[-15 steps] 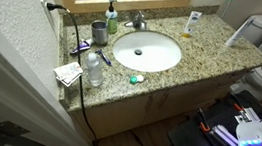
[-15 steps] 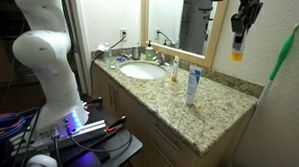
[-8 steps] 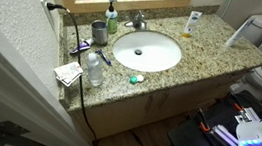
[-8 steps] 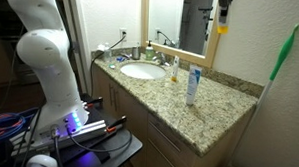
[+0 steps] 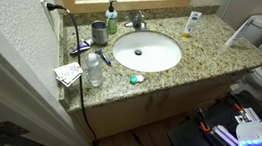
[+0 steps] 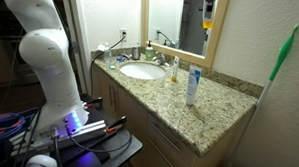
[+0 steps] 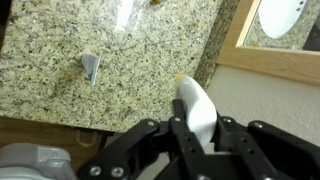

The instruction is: Move the small white bottle to the left.

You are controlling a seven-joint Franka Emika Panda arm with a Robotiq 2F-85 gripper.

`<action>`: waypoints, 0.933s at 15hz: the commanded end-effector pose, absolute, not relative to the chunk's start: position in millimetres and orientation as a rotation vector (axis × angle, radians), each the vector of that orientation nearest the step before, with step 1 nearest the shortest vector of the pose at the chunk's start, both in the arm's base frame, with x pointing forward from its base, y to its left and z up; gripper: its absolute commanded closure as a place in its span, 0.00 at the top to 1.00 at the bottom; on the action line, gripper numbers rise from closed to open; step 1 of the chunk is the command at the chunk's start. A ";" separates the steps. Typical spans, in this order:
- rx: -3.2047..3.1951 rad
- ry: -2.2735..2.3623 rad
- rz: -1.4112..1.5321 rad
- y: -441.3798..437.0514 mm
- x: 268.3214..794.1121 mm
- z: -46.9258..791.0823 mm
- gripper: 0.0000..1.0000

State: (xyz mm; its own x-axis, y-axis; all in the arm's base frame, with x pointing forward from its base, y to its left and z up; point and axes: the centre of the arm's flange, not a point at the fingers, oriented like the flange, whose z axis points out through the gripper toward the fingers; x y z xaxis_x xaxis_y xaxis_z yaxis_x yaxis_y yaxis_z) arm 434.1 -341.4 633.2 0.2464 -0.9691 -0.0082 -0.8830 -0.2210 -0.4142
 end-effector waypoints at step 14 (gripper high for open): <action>-2.535 1.647 -0.026 -222.5 527.9 476.3 0.06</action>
